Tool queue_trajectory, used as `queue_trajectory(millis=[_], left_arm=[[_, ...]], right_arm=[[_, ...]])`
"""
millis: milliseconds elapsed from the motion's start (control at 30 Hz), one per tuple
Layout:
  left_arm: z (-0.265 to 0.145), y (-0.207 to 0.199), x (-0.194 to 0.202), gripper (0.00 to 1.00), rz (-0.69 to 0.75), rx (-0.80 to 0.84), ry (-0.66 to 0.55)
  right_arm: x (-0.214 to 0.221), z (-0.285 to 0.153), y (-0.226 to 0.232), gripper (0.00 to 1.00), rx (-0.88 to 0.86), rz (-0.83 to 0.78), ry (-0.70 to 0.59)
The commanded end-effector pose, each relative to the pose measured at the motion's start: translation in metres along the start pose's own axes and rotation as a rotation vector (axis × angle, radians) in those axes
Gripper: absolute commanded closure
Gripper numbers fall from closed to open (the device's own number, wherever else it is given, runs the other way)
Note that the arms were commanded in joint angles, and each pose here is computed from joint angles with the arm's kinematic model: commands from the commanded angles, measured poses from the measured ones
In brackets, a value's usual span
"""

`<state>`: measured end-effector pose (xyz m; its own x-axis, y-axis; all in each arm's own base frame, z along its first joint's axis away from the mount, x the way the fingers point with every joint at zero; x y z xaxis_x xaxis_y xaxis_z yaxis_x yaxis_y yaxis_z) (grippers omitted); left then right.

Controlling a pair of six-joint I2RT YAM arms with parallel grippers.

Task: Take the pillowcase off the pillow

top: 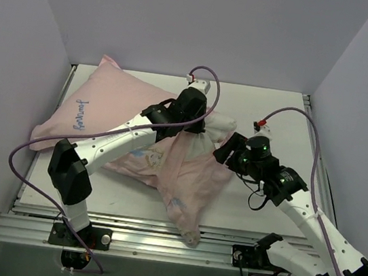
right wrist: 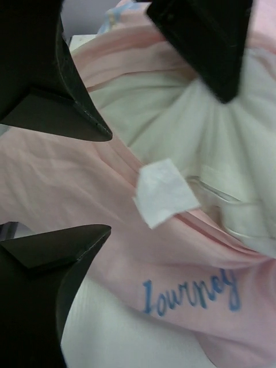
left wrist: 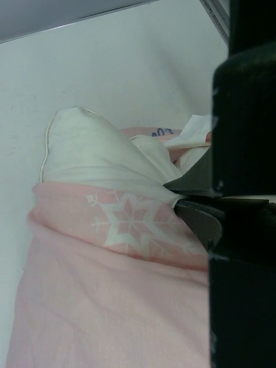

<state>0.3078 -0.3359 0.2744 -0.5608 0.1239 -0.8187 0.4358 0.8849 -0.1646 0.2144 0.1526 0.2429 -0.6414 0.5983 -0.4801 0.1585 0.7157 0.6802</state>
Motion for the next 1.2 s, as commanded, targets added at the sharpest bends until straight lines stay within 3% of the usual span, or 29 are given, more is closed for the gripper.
queue_trajectory(millis=[0,167,333,400,433,533,900,1167], left_arm=[[-0.005,-0.010,-0.053,0.98,-0.010,0.026,-0.187],[-0.002,-0.011,-0.055,0.98,0.005,0.023,-0.181],[-0.005,-0.005,-0.057,0.98,0.016,-0.007,-0.184],[-0.007,0.000,-0.059,0.98,0.017,-0.022,-0.187],[-0.008,0.004,-0.063,0.98,0.017,-0.034,-0.193],[-0.010,0.017,-0.071,0.98,0.025,-0.074,-0.205],[-0.027,0.079,-0.125,0.98,-0.012,-0.247,-0.254],[-0.027,0.103,-0.125,0.98,-0.080,-0.304,-0.212]], right_arm=[[0.018,0.003,0.004,0.44,0.081,0.027,-0.033],[0.041,0.016,0.020,0.39,0.079,0.035,-0.026],[0.060,0.037,0.006,0.42,0.183,-0.020,-0.029],[0.066,0.041,-0.007,0.61,0.215,-0.025,-0.019],[0.071,0.043,-0.022,0.79,0.250,-0.034,-0.009],[0.074,0.037,-0.051,1.00,0.325,-0.031,-0.007],[0.058,0.001,-0.119,1.00,0.412,0.098,-0.020],[0.058,-0.012,-0.133,1.00,0.444,0.135,-0.039]])
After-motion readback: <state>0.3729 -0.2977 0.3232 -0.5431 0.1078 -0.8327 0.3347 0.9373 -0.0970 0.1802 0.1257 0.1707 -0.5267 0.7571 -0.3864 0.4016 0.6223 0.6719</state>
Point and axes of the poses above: each gripper's point midway between its finger pads, its own z axis out along the fingers, its own y axis along the line the jaws close on, x = y × z, the point moved 6 cm from there along -z, back along the fingers, and after that the axes turned 13 degrees about z, right-handed, at the moved point
